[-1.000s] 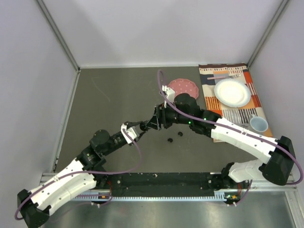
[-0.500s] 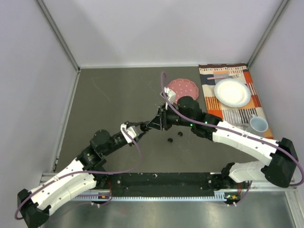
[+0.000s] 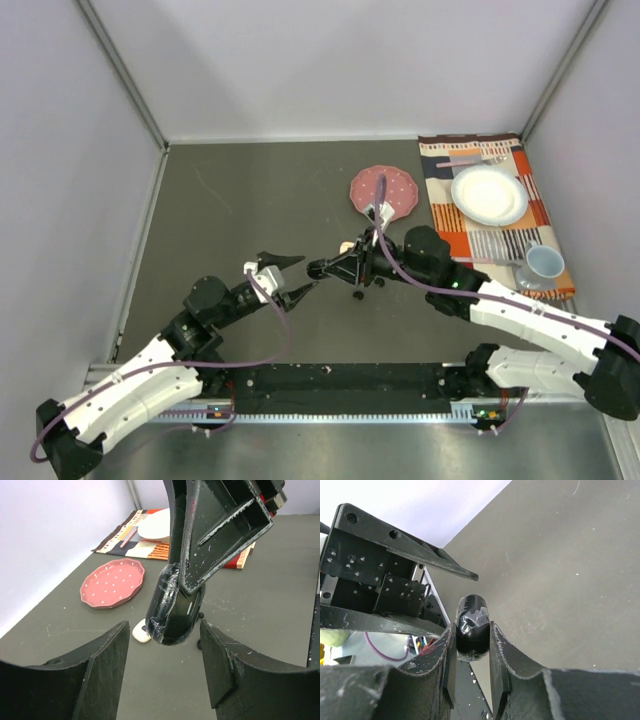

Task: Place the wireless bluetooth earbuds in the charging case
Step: Pass from the right arm to the left

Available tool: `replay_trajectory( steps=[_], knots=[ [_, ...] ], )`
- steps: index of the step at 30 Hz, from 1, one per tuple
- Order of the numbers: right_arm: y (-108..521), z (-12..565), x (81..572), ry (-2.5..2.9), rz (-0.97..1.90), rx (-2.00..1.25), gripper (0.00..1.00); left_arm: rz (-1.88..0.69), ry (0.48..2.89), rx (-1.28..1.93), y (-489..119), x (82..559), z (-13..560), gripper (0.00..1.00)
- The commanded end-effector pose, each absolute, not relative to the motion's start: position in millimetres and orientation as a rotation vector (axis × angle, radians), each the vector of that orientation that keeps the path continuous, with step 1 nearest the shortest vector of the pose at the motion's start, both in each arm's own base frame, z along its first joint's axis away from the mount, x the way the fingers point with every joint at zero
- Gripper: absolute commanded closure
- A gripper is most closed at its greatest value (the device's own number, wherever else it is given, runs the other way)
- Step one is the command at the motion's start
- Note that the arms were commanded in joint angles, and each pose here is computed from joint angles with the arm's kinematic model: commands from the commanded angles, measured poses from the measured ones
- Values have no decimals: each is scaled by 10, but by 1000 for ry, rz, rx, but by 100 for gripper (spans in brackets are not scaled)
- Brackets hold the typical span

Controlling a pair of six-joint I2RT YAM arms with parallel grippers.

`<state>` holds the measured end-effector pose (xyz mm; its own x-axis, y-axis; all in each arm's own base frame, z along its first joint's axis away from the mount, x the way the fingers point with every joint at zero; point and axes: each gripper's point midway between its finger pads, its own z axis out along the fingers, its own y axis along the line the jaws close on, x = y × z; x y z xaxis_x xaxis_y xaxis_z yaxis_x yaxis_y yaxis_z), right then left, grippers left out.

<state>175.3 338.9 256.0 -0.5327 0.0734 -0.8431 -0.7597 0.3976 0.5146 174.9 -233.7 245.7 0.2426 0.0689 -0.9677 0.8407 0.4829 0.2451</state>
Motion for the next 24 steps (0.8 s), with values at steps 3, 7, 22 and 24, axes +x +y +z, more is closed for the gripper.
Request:
replay_trajectory(
  steps=[3,7,22,24],
  knots=[
    [3255,2947,1813,1570,1233,-523,100,-747,1133,904,-2397,1636,2691,35],
    [3158,3017,1799,1499,1219,-505,100,-771,1161,849,-2373,1654,2713,32],
    [2912,3132,1493,1237,1182,-666,100,-851,1189,613,-2265,1745,2847,1],
    [2895,3148,1467,1221,1184,-688,100,-870,1205,615,-2313,1764,2829,1]
  ],
)
